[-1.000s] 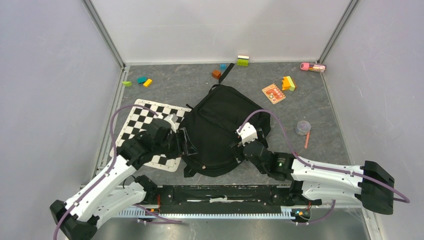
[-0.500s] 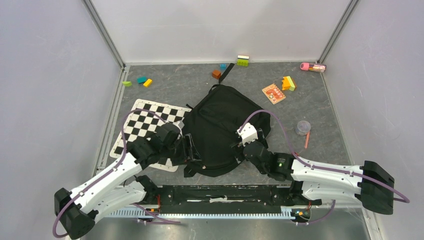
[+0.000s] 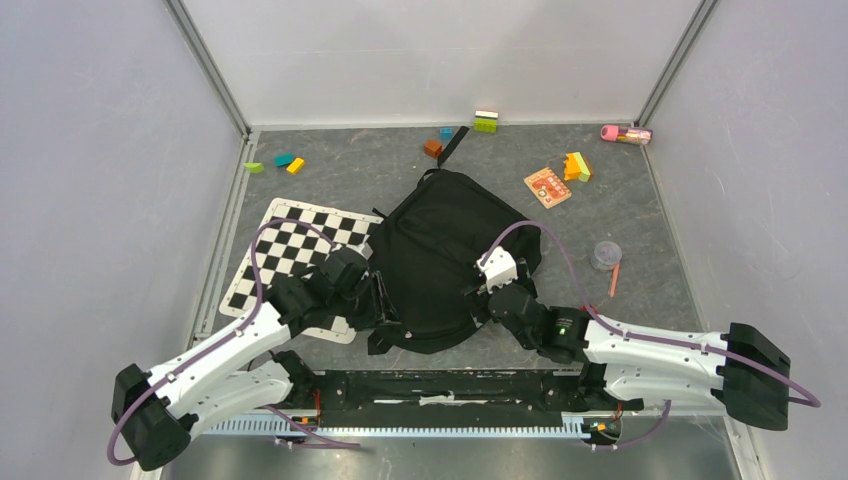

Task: Pack the student bag
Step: Zip the student bag at the center of the board.

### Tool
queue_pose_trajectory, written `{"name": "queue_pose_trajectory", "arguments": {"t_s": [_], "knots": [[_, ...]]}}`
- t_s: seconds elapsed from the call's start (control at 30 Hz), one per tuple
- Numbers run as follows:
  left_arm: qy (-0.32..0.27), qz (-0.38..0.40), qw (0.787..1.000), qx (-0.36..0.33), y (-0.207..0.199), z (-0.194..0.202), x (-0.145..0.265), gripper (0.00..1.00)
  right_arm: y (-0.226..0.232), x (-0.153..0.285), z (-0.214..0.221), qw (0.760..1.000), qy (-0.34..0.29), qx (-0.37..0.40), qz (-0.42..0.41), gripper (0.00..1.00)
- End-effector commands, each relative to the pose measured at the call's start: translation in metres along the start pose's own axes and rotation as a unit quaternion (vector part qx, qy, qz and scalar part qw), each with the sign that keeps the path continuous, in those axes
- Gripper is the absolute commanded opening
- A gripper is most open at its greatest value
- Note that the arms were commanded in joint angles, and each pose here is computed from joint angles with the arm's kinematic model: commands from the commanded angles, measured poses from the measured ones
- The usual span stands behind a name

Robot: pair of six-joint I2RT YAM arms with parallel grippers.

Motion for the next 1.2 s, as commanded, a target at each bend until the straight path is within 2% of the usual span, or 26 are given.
{"name": "queue_pose_trajectory", "arguments": {"t_s": [0.0,0.43,0.67,0.9,1.03,1.17], "knots": [[-0.017,0.009,1.000,0.015,-0.003,-0.004,-0.002,0.41,-0.004,0.000,-0.001,1.000,-0.009,-0.015,0.010,0.95],[-0.034,0.031,0.999,0.025,-0.007,-0.006,0.006,0.02,-0.009,0.006,-0.010,1.000,-0.011,-0.022,0.017,0.95],[-0.051,0.034,0.998,0.028,-0.004,-0.009,0.010,0.02,-0.022,0.021,-0.021,0.995,-0.016,-0.085,0.039,0.98],[-0.056,0.043,0.997,0.027,-0.004,-0.009,0.009,0.02,-0.003,0.027,-0.019,0.979,-0.007,-0.202,-0.004,0.98],[-0.057,0.051,0.997,0.025,-0.006,-0.010,0.006,0.02,0.018,0.027,-0.022,0.969,-0.007,-0.239,-0.056,0.90],[-0.066,0.048,0.996,0.018,-0.005,-0.013,0.006,0.02,0.032,0.024,-0.013,0.966,0.013,-0.245,-0.082,0.85]]}}
Point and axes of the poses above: each gripper's point midway between its finger pads, its own x axis back along the fingers, its own y axis along the line the jaws close on, z = x × y, the point moved 1 cm from there along x, back along the fingers, and after that the axes turned 4 degrees about x, right-handed, at the moved point
